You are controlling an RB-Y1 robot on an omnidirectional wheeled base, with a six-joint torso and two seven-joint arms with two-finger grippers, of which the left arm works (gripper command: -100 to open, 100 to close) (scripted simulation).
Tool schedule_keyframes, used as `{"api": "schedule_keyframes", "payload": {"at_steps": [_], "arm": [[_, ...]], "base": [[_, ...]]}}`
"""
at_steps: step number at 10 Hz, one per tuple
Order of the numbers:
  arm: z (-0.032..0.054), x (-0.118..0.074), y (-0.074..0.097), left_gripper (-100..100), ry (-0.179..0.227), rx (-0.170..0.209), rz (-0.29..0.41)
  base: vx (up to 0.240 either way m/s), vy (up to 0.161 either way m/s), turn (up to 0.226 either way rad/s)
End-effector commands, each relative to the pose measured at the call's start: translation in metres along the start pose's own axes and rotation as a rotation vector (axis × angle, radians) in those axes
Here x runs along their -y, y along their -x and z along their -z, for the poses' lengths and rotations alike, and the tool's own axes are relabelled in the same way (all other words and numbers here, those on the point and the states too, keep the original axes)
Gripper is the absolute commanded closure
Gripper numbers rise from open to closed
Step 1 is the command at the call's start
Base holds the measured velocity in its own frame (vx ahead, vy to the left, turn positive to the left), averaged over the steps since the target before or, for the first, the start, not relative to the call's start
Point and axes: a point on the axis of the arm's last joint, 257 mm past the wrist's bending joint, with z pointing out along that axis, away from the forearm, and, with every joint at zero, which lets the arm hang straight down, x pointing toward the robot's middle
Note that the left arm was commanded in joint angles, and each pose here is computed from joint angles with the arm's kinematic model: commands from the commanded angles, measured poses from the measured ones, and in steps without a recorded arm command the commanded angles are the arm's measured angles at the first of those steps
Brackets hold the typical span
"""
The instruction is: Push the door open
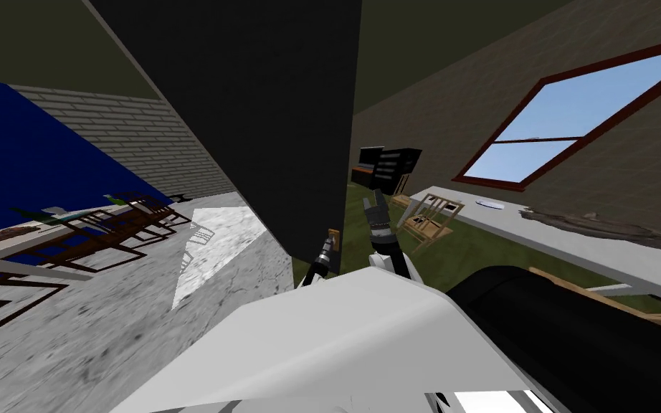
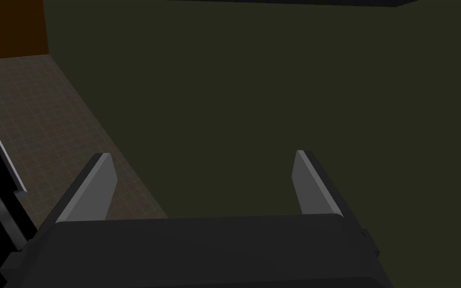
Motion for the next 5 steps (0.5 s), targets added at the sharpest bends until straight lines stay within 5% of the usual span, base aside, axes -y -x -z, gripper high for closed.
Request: {"api": "schedule_keyframes", "payload": {"at_steps": [1, 4, 5], "arm": [[0.006, -0.003, 0.0, 100, 0.006, 0.008, 0.005], [0.0089, 0.008, -0.02, 100, -0.01, -0.002, 0.036], [0.0096, 0.003, -0.019, 100, -0.002, -0.006, 0.029]], "base": [[0.129, -0.151, 0.236], [0.105, -0.158, 0.206], [0.04, -0.075, 0.041]]}}
